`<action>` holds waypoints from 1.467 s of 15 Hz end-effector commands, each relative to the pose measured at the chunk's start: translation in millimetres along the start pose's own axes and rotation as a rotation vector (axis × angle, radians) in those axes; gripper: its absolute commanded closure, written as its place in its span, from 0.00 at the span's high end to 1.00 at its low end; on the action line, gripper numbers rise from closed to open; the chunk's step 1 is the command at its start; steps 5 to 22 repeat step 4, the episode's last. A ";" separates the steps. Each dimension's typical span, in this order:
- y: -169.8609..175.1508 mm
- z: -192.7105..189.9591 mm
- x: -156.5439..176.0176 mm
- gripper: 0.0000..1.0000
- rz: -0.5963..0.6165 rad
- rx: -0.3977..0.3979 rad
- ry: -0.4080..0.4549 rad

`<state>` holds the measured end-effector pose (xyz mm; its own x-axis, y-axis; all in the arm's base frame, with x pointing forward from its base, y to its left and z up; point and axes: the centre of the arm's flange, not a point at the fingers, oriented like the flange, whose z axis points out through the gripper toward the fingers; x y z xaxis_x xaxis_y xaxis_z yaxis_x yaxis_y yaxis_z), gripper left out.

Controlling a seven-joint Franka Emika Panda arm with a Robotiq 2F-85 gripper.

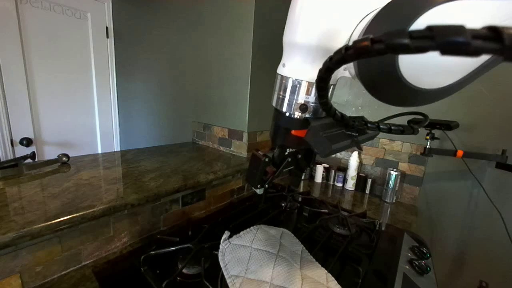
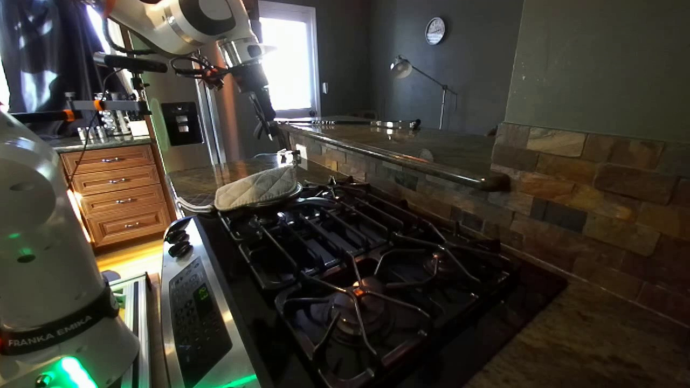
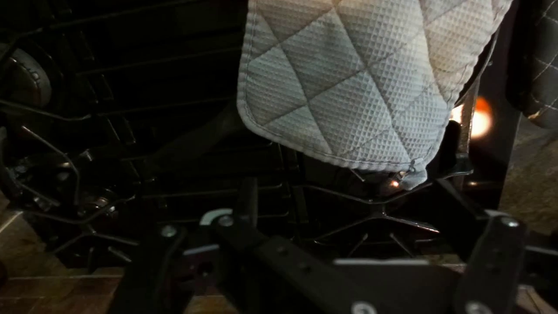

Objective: Move the pan to the left then put the glass lid on the pan.

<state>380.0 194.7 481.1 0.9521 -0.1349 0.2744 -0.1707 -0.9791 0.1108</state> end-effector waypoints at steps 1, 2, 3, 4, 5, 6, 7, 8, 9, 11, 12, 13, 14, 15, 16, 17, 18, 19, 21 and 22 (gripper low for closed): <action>0.8 -0.5 0.6 1.00 -0.003 0.002 0.000; 1.0 -0.6 0.7 1.00 -0.005 0.004 -0.001; 0.9 -0.6 0.7 1.00 -0.006 0.004 -0.001; 0.9 -0.6 0.7 1.00 -0.006 0.004 -0.002; 0.9 -0.6 0.7 1.00 -0.006 0.004 -0.002; 0.9 -0.6 0.7 1.00 -0.006 0.004 -0.002; 0.9 -0.6 0.7 1.00 -0.006 0.004 -0.002; 0.9 -0.6 0.7 1.00 -0.006 0.004 -0.002; 0.9 -0.6 0.7 1.00 -0.006 0.004 -0.002; 0.9 -0.6 0.7 1.00 -0.006 0.004 -0.002; 0.9 -0.6 0.7 1.00 -0.006 0.004 -0.002; 0.9 -0.6 0.7 1.00 -0.006 0.004 -0.002; 0.9 -0.6 0.7 1.00 -0.006 0.004 -0.002; 0.9 -0.6 0.7 1.00 -0.006 0.004 -0.002; 0.9 -0.6 0.7 1.00 -0.006 0.004 -0.002; 0.9 -0.6 0.7 1.00 -0.006 0.004 -0.002; 0.9 -0.6 0.7 1.00 -0.006 0.004 -0.002; 0.9 -0.6 0.7 1.00 -0.006 0.004 -0.002; 0.9 -0.6 0.7 1.00 -0.006 0.004 -0.002; 0.9 -0.6 0.7 1.00 -0.006 0.004 -0.002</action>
